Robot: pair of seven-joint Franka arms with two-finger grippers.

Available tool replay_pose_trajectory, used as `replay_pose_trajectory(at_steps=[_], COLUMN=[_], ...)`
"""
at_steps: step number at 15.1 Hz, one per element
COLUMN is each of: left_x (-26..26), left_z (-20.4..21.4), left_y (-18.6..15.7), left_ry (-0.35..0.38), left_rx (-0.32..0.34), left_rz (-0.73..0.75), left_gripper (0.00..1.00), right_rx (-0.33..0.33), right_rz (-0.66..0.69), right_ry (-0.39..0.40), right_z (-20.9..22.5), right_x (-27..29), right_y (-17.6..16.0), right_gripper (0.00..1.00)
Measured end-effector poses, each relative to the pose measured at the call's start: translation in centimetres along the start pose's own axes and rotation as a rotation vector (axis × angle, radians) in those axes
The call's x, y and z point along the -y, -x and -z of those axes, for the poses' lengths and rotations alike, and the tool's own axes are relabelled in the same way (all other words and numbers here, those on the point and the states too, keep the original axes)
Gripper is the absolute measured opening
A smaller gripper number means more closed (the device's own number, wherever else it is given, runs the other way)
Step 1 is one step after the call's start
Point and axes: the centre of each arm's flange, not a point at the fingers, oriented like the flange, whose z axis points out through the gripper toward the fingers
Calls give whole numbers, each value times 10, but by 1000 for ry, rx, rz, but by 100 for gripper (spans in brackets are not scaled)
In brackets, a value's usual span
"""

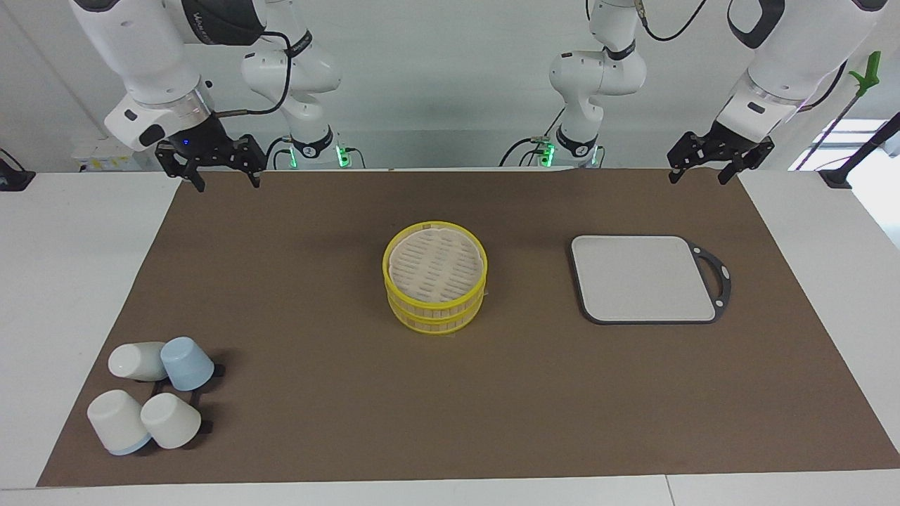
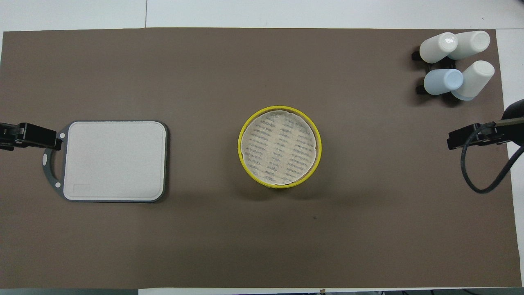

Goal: Place bun in steamer

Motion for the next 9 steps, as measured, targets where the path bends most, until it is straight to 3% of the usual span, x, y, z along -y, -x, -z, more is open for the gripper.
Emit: replay_pose_trajectory(at_steps=[9], left_x=[0], left_z=[0], left_y=[0], left_ry=[0], left_rx=[-3], left_rz=[0], left_gripper=[100], right_rx=[2], right_rz=[1], right_ry=[-1], right_z=[-1], right_x=[1], right_y=[-1], right_gripper=[100])
